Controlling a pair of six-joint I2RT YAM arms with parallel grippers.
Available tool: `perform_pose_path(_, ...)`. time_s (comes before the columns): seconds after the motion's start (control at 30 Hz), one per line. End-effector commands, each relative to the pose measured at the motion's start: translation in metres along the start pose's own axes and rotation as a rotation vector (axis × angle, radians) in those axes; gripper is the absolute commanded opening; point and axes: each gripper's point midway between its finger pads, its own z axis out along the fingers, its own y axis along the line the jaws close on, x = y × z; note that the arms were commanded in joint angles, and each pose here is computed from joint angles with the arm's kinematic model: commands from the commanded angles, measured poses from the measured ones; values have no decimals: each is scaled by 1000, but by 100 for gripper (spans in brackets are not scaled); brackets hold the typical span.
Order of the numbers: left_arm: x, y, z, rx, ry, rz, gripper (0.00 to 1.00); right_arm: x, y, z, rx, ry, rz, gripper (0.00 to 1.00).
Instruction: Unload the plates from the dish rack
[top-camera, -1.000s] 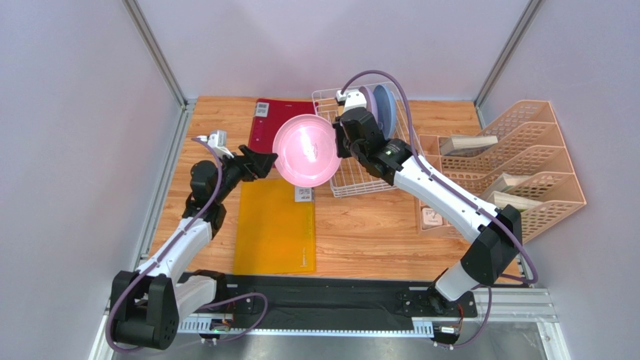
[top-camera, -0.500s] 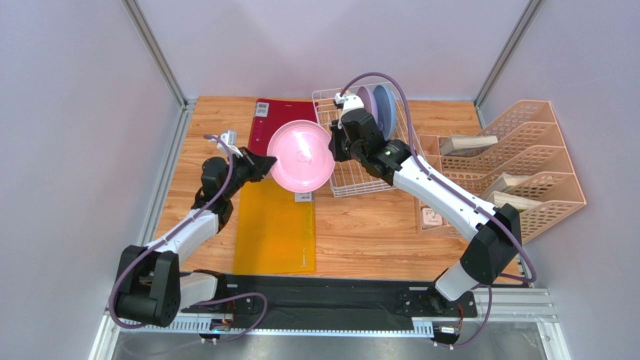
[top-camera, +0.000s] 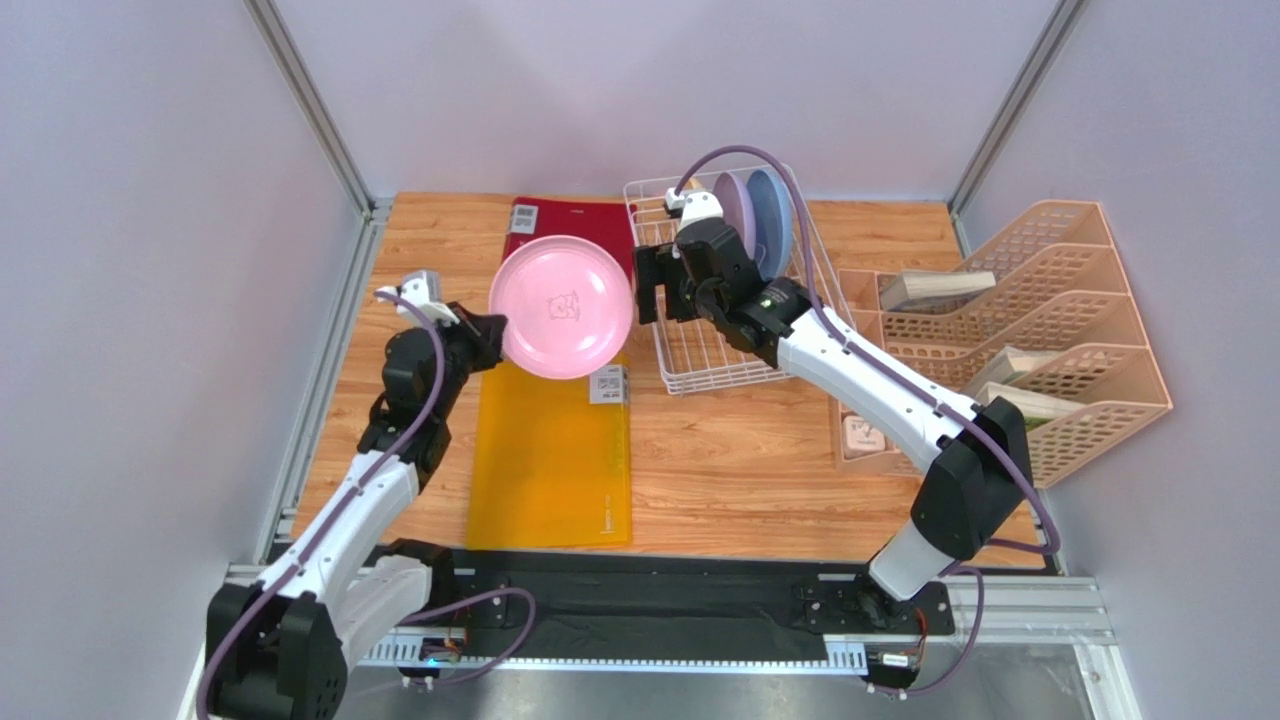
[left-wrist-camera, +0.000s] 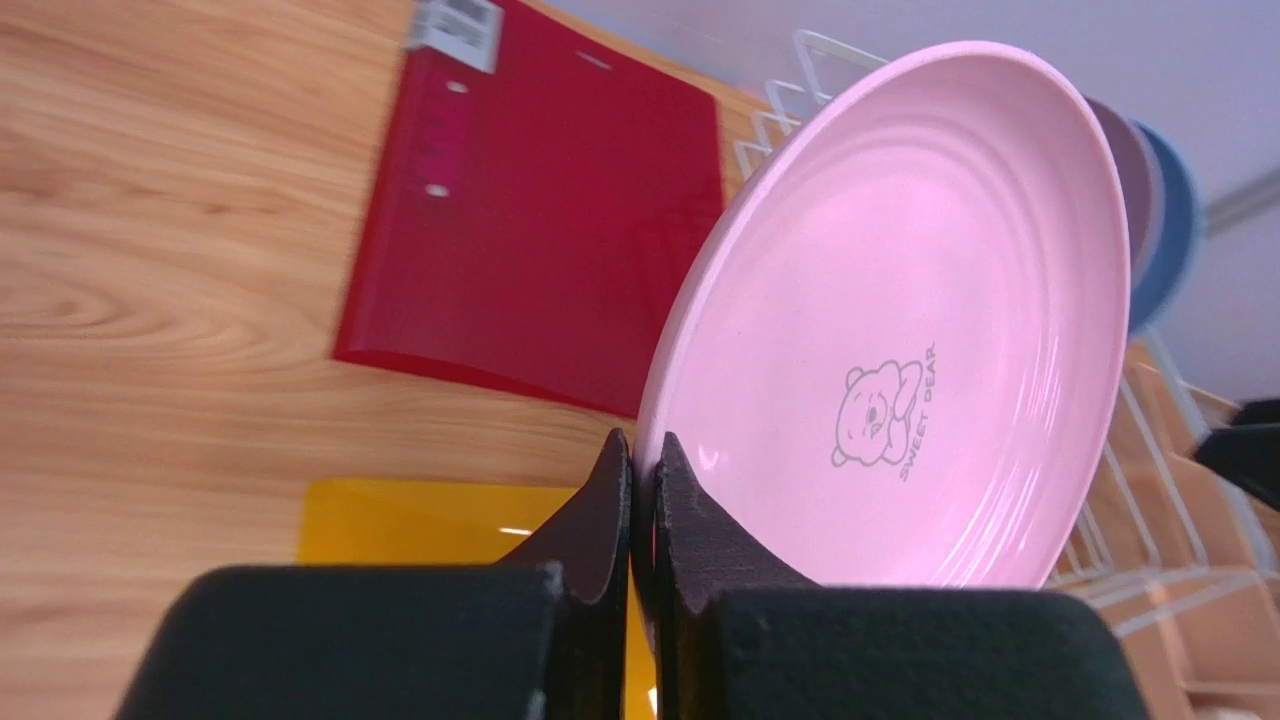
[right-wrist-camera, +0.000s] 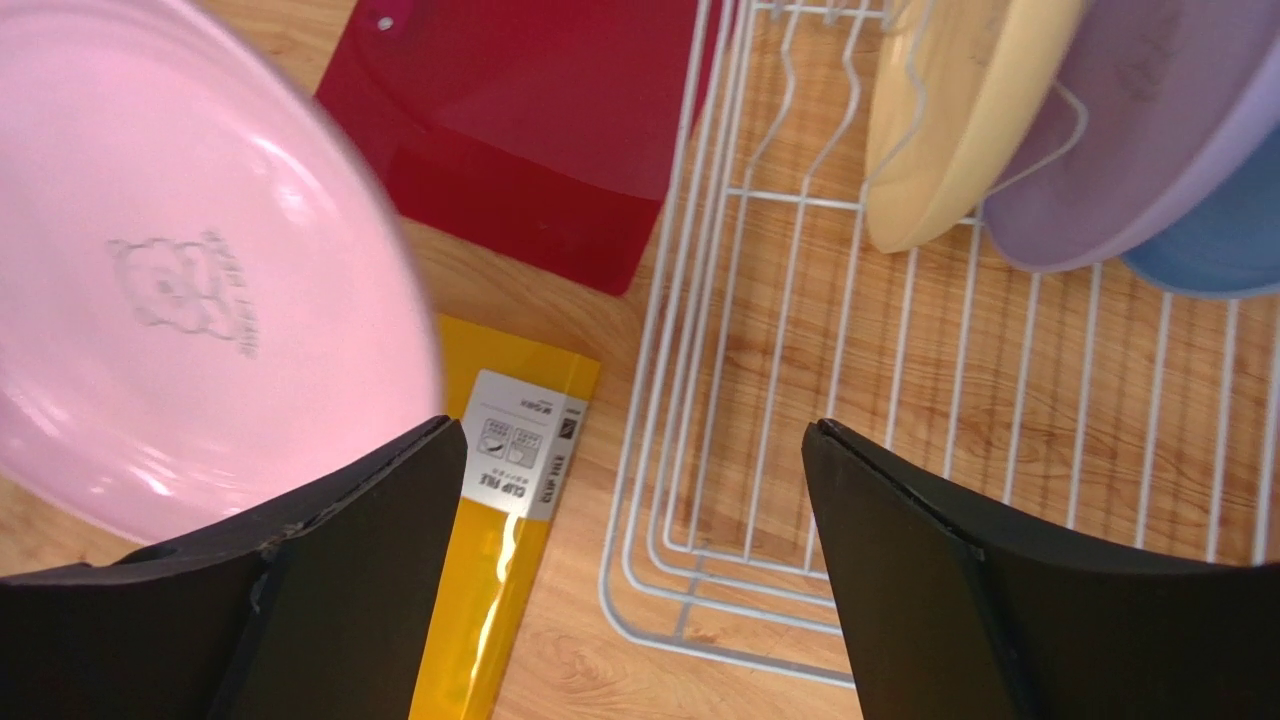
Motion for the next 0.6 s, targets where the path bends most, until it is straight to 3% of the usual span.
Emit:
perform_pose_path(0.0, -19, 53, -21, -286, -69, 78, 0, -30, -25, -4, 76, -75, 7, 89)
perform_pose_path(0.23, -16, 120, -41, -538, -86, 64, 0, -40, -55, -13, 126, -96, 31, 90)
perform_pose_path(0.57, -4, 195, -46, -670, -56, -75, 0, -38, -75, -18, 148, -97, 61, 90)
